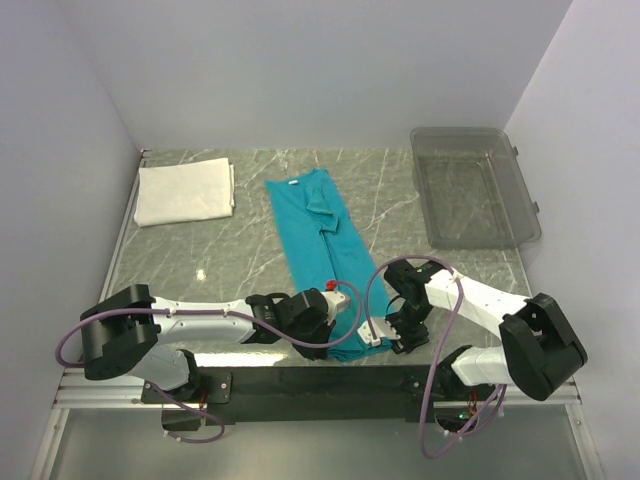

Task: Fold and stack the t-shirts
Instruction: Fold the tshirt

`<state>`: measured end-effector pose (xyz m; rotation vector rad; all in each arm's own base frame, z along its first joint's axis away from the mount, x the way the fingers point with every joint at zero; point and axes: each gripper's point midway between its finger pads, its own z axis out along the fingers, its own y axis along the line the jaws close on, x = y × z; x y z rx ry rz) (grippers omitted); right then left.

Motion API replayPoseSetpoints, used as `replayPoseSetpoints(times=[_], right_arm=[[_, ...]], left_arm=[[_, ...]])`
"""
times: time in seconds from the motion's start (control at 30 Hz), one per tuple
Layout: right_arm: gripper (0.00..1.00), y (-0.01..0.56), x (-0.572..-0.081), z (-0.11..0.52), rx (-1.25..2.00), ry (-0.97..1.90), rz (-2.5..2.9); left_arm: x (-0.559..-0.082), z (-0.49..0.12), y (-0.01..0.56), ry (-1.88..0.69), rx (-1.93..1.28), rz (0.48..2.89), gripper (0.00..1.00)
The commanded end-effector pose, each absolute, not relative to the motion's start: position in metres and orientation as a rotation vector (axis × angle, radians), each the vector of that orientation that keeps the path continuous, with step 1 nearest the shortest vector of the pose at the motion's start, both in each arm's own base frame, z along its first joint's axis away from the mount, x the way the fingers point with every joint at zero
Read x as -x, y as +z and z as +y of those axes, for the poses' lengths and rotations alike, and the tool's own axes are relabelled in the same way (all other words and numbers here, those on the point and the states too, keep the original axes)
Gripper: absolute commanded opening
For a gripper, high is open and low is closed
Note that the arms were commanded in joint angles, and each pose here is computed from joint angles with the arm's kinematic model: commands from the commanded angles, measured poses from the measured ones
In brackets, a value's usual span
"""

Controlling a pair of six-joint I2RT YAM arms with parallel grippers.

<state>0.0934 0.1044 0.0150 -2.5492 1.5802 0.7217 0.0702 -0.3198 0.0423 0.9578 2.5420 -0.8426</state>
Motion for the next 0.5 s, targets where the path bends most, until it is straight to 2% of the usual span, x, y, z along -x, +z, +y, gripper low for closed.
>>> replayPoseSetpoints(times=[0.0,0.1,0.23,0.47], right_arm=[[0.5,0.009,-0.109,0.106,2.522,0.581,1.624],[0.5,0.008,-0.113,0.11,2.515,0.539,1.633],[0.43,0.007,-0.117,0.114,2.518,0.483,1.647],[0.43,0.004,-0.127,0.109,2.486,0.293,1.731]], left_arm=[[-0.072,-0.333,0.053,-0.921,-0.949,2.493,0.01],[-0.072,-0.331,0.052,-0.921,-0.941,2.496,0.01],[-0.072,-0.332,0.055,-0.931,-0.929,2.487,0.01],[-0.069,-0.332,0.054,-0.958,-0.926,2.491,0.01]])
